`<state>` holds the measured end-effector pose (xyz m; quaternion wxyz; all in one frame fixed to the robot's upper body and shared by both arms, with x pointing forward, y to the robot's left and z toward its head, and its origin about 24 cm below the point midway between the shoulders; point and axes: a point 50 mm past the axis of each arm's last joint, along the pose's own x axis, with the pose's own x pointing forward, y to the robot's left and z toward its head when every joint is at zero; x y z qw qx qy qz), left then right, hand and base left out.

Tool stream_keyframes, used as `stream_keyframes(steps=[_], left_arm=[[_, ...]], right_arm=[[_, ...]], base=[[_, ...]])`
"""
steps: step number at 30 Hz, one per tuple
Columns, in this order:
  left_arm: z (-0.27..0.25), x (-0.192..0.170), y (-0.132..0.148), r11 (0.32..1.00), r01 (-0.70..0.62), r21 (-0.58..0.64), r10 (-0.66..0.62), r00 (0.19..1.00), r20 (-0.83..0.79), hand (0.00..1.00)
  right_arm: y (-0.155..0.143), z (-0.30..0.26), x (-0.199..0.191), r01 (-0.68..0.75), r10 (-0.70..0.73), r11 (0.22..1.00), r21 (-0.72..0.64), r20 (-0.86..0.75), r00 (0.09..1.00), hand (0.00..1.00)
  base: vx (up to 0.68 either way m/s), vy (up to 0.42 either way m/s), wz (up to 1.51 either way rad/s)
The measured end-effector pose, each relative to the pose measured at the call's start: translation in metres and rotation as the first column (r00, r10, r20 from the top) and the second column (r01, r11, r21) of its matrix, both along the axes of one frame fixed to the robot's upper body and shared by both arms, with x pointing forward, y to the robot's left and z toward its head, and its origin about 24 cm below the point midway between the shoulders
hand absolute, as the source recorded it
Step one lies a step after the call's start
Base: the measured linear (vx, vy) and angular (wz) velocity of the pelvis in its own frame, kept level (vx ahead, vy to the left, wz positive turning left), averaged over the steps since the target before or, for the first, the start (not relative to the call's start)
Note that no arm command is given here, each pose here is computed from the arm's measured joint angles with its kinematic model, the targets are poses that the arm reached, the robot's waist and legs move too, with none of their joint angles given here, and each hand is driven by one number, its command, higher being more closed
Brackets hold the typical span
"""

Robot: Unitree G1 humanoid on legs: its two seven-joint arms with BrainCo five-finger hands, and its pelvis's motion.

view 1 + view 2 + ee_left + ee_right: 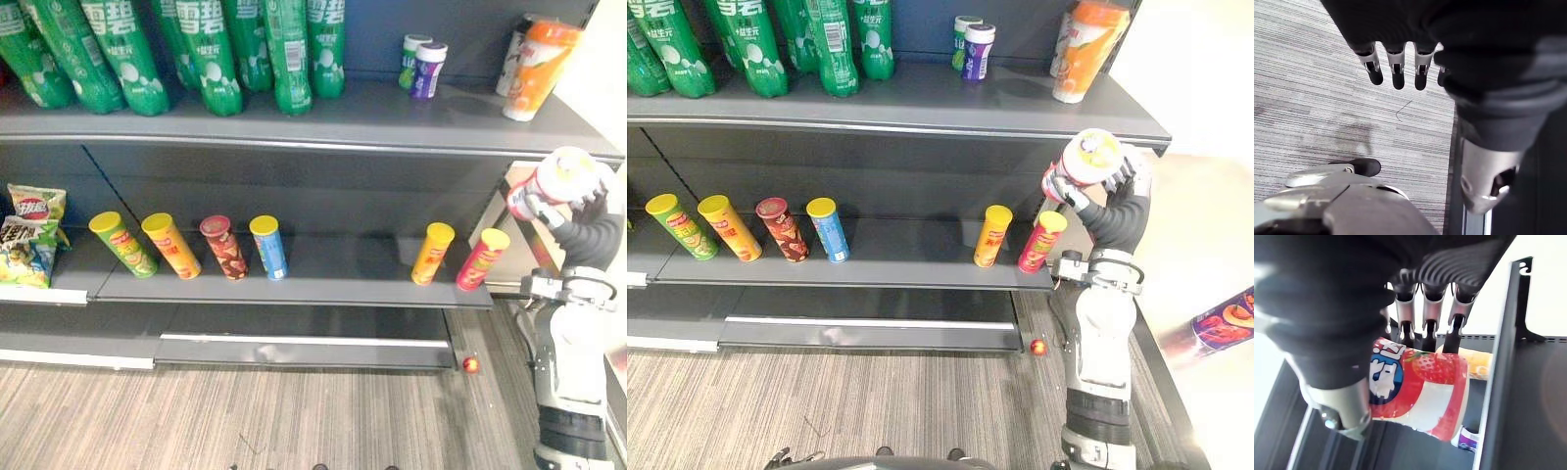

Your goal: Put the gum and the chips on the shelf.

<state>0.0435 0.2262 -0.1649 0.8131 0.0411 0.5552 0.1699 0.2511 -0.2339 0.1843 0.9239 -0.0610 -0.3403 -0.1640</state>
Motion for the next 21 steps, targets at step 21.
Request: stream_keyframes(steps=[21], left_arm=[[-0.002,-0.004,-0.003,0.999,0.03,-0.04,-0.031,0.999,-0.03,0.0]], right_arm=[[0.037,0.113,0.103,-0.351,0.347,0.932,-0.087,-0.056,0.936,1.0]], base=[[-0.01,-0.005,-0.06]])
